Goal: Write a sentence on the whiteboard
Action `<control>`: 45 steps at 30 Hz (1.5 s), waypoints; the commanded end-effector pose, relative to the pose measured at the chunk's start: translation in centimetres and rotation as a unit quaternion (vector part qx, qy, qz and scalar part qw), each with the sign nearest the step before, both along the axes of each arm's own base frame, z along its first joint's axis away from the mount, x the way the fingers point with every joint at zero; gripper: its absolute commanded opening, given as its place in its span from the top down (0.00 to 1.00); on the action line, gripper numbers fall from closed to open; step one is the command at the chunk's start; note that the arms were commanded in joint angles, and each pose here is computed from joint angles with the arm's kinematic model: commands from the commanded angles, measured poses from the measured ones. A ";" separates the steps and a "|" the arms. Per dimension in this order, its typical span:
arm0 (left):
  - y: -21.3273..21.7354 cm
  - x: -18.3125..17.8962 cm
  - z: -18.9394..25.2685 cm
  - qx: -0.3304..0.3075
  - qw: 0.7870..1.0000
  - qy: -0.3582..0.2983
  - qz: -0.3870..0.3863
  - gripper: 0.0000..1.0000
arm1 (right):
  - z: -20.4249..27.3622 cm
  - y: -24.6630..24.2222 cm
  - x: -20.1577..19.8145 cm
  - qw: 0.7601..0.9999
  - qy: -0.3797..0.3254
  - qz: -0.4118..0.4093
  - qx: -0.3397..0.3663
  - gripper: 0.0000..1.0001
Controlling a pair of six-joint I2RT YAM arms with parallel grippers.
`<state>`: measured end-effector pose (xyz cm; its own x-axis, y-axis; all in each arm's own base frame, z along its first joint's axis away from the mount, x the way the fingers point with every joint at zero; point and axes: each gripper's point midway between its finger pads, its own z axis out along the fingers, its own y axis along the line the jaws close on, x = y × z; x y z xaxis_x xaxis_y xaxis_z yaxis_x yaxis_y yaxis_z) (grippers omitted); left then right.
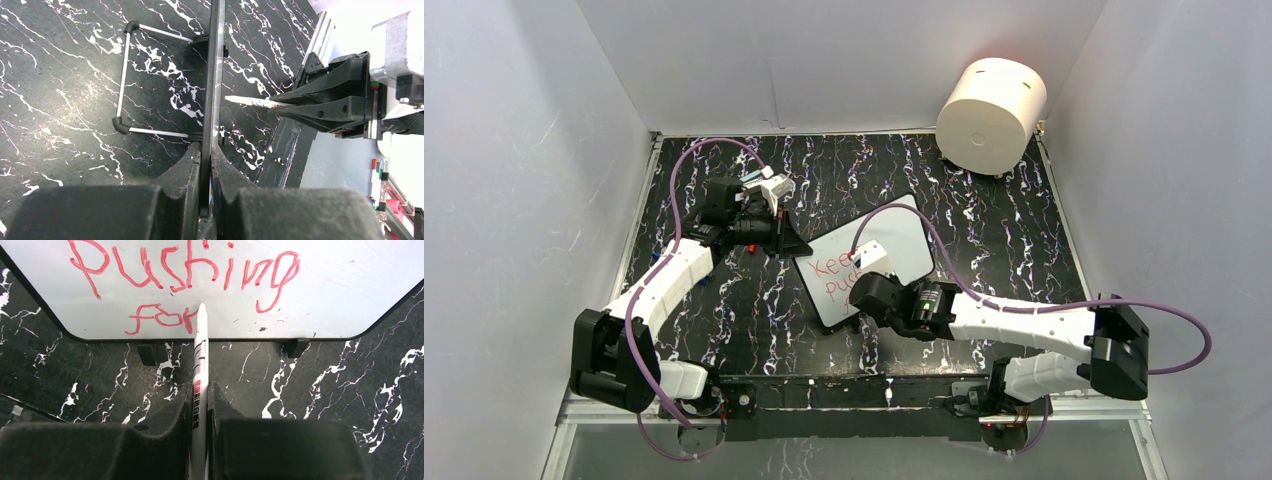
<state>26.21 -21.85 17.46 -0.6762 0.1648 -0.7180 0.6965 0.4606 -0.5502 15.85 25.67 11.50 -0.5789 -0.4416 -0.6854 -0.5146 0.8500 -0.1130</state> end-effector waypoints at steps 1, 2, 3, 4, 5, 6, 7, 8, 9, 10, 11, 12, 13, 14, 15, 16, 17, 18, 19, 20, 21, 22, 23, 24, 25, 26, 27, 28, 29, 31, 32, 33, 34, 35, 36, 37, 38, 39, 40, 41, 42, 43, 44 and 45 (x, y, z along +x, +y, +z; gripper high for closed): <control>1.4 0.2 -3.4 0.063 0.997 0.031 0.036 1.00 | 1.0 -0.5 0.5 1.000 -0.012 -0.007 0.011 1.00; 1.4 0.2 -3.5 0.064 0.997 0.031 0.037 1.00 | 0.9 -0.5 0.4 1.000 -0.010 -0.007 0.009 1.00; 1.4 0.3 -3.5 0.064 0.997 0.031 0.037 1.00 | 0.8 -0.5 0.5 1.000 -0.009 -0.007 0.008 1.00; 1.4 0.3 -3.5 0.064 0.997 0.031 0.037 1.00 | 0.7 -0.5 0.5 1.000 -0.007 -0.006 0.007 1.00; 1.4 0.3 -3.5 0.064 0.997 0.031 0.037 1.00 | 0.6 -0.4 0.4 1.000 -0.006 -0.005 0.006 1.00; 1.4 0.3 -3.5 0.064 0.997 0.031 0.037 1.00 | 0.5 -0.3 0.5 1.000 -0.005 -0.006 0.005 1.00; 1.4 0.3 -3.5 0.064 0.997 0.031 0.037 1.00 | 0.4 -0.3 0.5 1.000 -0.005 -0.006 0.004 1.00; 1.4 0.3 -3.5 0.064 0.997 0.031 0.037 1.00 | 0.3 -0.3 0.6 1.000 -0.005 -0.006 0.002 1.00; 1.4 0.3 -3.5 0.063 0.997 0.032 0.037 1.00 | 0.2 -0.3 0.6 1.000 -0.004 -0.007 0.001 1.00; 1.4 0.2 -3.5 0.064 0.997 0.032 0.036 1.00 | 0.1 -0.4 0.7 1.000 -0.004 -0.008 0.000 1.00; 1.4 0.2 -3.5 0.064 0.997 0.032 0.036 1.00 | 0.1 -0.4 0.7 1.000 -0.003 -0.008 0.001 1.00; 1.4 0.2 -3.5 0.064 0.997 0.031 0.036 1.00 | 0.0 -0.3 0.7 1.000 -0.003 -0.007 0.001 1.00; 1.4 0.3 -3.5 0.064 0.997 0.031 0.036 1.00 | -0.1 -0.2 0.8 1.000 -0.002 -0.007 0.002 1.00; 1.4 0.2 -3.5 0.064 0.997 0.032 0.036 1.00 | -0.1 -0.2 0.8 1.000 -0.001 -0.006 0.002 1.00; 1.4 0.2 -3.5 0.064 0.997 0.032 0.036 1.00 | -0.2 -0.1 0.8 1.000 0.000 -0.004 0.001 1.00; 1.4 0.2 -3.5 0.063 0.997 0.031 0.035 1.00 | -0.3 -0.1 0.8 1.000 0.000 -0.004 0.000 1.00; 1.4 0.2 -3.5 0.063 0.997 0.032 0.035 1.00 | -0.4 -0.1 0.9 1.000 0.001 -0.004 0.000 1.00; 1.4 0.2 -3.6 0.064 0.997 0.032 0.036 1.00 | -0.5 0.0 0.9 1.000 0.002 -0.004 -0.001 1.00; 1.4 0.3 -3.6 0.064 0.997 0.032 0.036 1.00 | -0.5 0.0 0.9 1.000 0.002 -0.003 -0.001 1.00; 1.4 0.3 -3.5 0.063 0.997 0.032 0.035 1.00 | -0.6 0.0 0.9 1.000 0.003 -0.003 -0.002 1.00; 1.4 0.3 -3.5 0.063 0.997 0.032 0.035 1.00 | -0.7 0.1 0.9 1.000 0.005 -0.001 -0.003 1.00; 1.3 0.3 -3.5 0.063 0.997 0.032 0.035 1.00 | -0.8 0.1 0.9 1.000 0.007 0.000 -0.003 1.00; 1.3 0.3 -3.5 0.063 0.997 0.032 0.034 1.00 | -0.9 0.1 0.8 1.000 0.009 0.001 -0.006 1.00; 1.3 0.2 -3.5 0.063 0.997 0.033 0.035 1.00 | -1.0 0.0 0.8 1.000 0.011 0.001 -0.008 1.00; 1.4 0.3 -3.6 0.063 0.997 0.032 0.035 1.00 | -1.1 0.0 0.7 1.000 0.013 0.002 -0.010 1.00; 1.4 0.3 -3.6 0.063 0.997 0.033 0.035 1.00 | -1.2 0.0 0.6 1.000 0.015 0.003 -0.014 1.00; 1.4 0.3 -3.5 0.063 0.997 0.033 0.035 1.00 | -1.3 -0.1 0.5 1.000 0.018 0.002 -0.015 1.00; 1.3 0.2 -3.6 0.063 0.997 0.034 0.034 1.00 | -1.4 -0.2 0.5 1.000 0.021 0.003 -0.019 1.00; 1.3 0.3 -3.5 0.063 0.997 0.033 0.035 1.00 | -1.5 -0.3 0.4 1.000 0.023 0.003 -0.021 1.00; 1.3 0.3 -3.5 0.063 0.997 0.033 0.034 1.00 | -1.7 -0.4 0.2 0.999 0.028 0.002 -0.025 1.00; 1.3 0.3 -3.5 0.062 0.997 0.034 0.034 1.00 | -1.9 -0.5 0.1 0.999 0.031 0.002 -0.026 1.00; 1.3 0.3 -3.5 0.062 0.997 0.034 0.034 1.00 | -2.0 -0.6 0.0 0.999 0.033 0.002 -0.027 1.00; 1.3 0.2 -3.6 0.062 0.997 0.034 0.033 1.00 | -2.1 -0.6 0.0 0.999 0.034 0.001 -0.028 1.00; 1.3 0.3 -3.5 0.062 0.997 0.033 0.034 1.00 | -2.2 -0.7 -0.1 0.999 0.036 0.001 -0.028 1.00; 1.3 0.3 -3.5 0.062 0.997 0.033 0.034 1.00 | -2.2 -0.7 -0.1 0.999 0.036 0.001 -0.028 1.00; 1.3 0.2 -3.6 0.062 0.997 0.034 0.033 1.00 | -2.3 -0.7 -0.1 0.999 0.036 0.001 -0.029 1.00; 1.3 0.3 -3.6 0.063 0.997 0.034 0.034 1.00 | -2.3 -0.6 -0.1 0.999 0.036 0.001 -0.029 1.00; 1.3 0.3 -3.5 0.062 0.997 0.034 0.034 1.00 | -2.3 -0.6 0.0 0.999 0.036 0.001 -0.029 1.00; 1.3 0.3 -3.5 0.062 0.997 0.034 0.034 1.00 | -2.3 -0.6 -0.1 0.999 0.037 0.001 -0.029 1.00; 1.3 0.3 -3.6 0.062 0.997 0.034 0.034 1.00 | -2.3 -0.5 0.0 0.999 0.037 0.002 -0.029 1.00; 1.3 0.2 -3.6 0.062 0.997 0.035 0.034 1.00 | -2.4 -0.5 -0.1 0.999 0.037 0.002 -0.030 1.00; 1.3 0.2 -3.6 0.063 0.997 0.035 0.034 1.00 | -2.5 -0.5 -0.1 0.999 0.039 0.003 -0.031 1.00; 1.3 0.3 -3.6 0.063 0.997 0.033 0.035 1.00 | -2.5 -0.6 -0.1 0.999 0.039 0.002 -0.032 1.00; 1.3 0.3 -3.6 0.063 0.997 0.033 0.034 1.00 | -2.6 -0.6 -0.1 0.999 0.040 0.002 -0.034 1.00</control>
